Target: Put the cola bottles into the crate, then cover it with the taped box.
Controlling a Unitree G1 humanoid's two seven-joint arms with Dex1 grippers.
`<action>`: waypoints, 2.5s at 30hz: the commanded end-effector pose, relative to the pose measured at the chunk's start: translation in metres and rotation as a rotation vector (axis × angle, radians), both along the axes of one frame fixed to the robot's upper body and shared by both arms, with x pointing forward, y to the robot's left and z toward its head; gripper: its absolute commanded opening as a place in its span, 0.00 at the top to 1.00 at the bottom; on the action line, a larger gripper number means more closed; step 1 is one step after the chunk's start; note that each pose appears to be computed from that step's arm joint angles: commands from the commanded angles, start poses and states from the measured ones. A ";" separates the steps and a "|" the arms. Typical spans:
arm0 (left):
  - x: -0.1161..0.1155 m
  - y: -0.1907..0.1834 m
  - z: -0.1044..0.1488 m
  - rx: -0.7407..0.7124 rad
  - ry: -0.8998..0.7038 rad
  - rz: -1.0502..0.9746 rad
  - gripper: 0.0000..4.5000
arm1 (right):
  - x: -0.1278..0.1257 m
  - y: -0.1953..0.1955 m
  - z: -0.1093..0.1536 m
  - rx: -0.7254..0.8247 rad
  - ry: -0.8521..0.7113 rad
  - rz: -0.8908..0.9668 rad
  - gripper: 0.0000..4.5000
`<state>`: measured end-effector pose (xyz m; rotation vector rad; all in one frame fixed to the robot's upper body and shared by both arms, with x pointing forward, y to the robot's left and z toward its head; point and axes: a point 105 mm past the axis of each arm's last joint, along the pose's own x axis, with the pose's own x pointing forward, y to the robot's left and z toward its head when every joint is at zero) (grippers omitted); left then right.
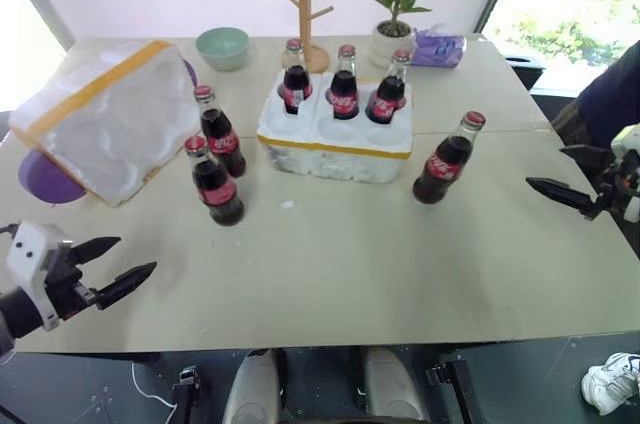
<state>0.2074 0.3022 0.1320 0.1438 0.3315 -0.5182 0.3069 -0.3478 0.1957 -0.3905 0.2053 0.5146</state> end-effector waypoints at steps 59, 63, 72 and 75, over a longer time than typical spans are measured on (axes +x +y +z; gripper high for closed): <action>0.088 -0.081 0.066 -0.097 -0.098 -0.522 0.38 | -0.095 0.172 0.136 0.092 -0.018 0.734 0.00; 0.080 -0.094 0.113 -0.173 -0.088 -0.671 0.38 | -0.091 0.173 0.135 0.100 -0.024 0.724 0.00; 0.106 -0.184 0.201 -0.347 -0.290 -0.898 0.38 | -0.083 0.175 0.133 0.103 -0.047 0.688 0.00; 0.134 -0.216 0.203 -0.312 -0.326 -0.812 0.38 | -0.080 0.172 0.130 0.106 -0.022 0.656 0.00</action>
